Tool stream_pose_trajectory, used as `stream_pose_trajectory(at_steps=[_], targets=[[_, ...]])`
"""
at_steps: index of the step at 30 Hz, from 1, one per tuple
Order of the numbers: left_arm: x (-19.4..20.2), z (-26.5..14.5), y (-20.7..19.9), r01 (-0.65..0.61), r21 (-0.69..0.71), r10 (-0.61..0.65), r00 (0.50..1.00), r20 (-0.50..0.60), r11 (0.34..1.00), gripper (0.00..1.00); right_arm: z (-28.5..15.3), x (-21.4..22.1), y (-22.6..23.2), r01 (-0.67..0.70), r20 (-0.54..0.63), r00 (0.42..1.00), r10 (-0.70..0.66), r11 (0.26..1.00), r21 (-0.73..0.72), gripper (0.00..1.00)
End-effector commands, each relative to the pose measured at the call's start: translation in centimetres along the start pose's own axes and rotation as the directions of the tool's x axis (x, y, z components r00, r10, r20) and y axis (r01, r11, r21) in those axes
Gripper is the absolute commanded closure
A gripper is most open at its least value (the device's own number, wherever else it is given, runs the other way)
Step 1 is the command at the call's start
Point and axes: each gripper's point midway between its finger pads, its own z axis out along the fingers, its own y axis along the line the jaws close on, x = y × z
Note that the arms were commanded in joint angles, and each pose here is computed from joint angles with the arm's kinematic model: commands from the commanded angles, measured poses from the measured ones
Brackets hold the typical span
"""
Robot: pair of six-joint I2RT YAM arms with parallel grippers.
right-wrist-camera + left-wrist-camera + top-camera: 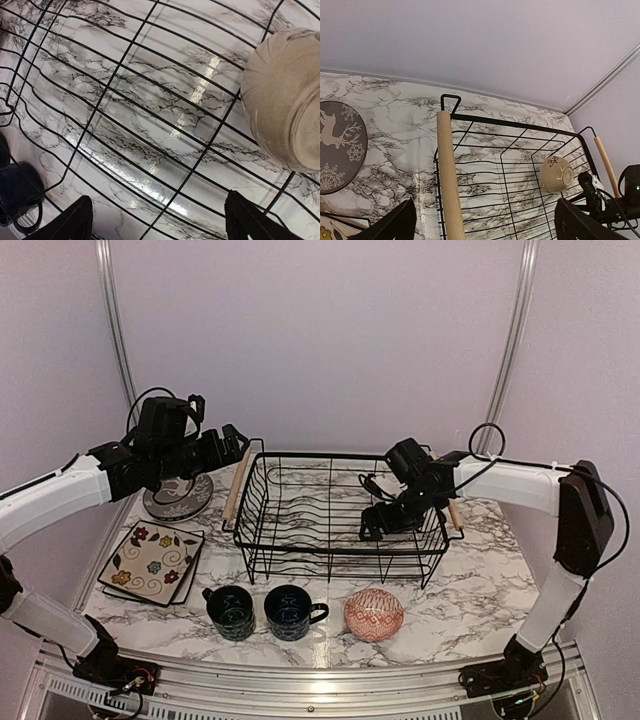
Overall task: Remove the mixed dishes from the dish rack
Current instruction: Move the bowl to the dish rack.
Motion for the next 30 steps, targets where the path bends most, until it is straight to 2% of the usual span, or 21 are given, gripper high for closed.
stream_pose_trajectory(at_steps=[1, 7, 9, 13, 15, 20, 30], targets=[[0.1, 0.3, -0.1, -0.001, 0.021, 0.001, 1.000, -0.005, 1.000, 0.01, -3.3, -0.2, 3.2, -0.022, 0.012, 1.000, 0.024, 0.989, -0.147, 0.12], [-0.2, 0.2, -0.6, 0.004, 0.037, -0.004, 1.000, -0.006, 0.999, 0.01, -5.7, -3.2, 2.4, 0.010, 0.136, 0.991, 0.000, 0.997, -0.078, 0.09], [-0.2, 0.1, -0.6, 0.004, 0.036, -0.003, 1.000, -0.004, 0.999, 0.01, -5.1, -4.6, 0.2, -0.003, 0.173, 0.985, 0.001, 1.000, 0.009, 0.06], [-0.4, -0.2, -0.6, 0.003, 0.039, -0.003, 1.000, -0.002, 0.999, 0.01, -2.9, -7.4, -4.9, -0.019, 0.184, 0.983, -0.022, 0.976, 0.218, 0.06], [-0.4, -0.5, -0.6, 0.006, 0.039, -0.006, 1.000, -0.003, 0.999, 0.01, -2.0, -8.9, -6.3, -0.018, 0.183, 0.983, -0.033, 0.963, 0.268, 0.06], [-0.4, -1.1, 0.0, 0.008, 0.021, -0.008, 1.000, 0.011, 1.000, 0.01, 0.1, -10.2, -7.0, -0.015, 0.173, 0.984, -0.033, 0.963, 0.269, 0.06], [-0.1, -0.7, 0.2, 0.000, 0.017, 0.000, 1.000, 0.007, 1.000, 0.01, 2.4, -5.2, -5.6, -0.014, 0.049, 0.999, 0.004, 0.980, 0.198, 0.10]])
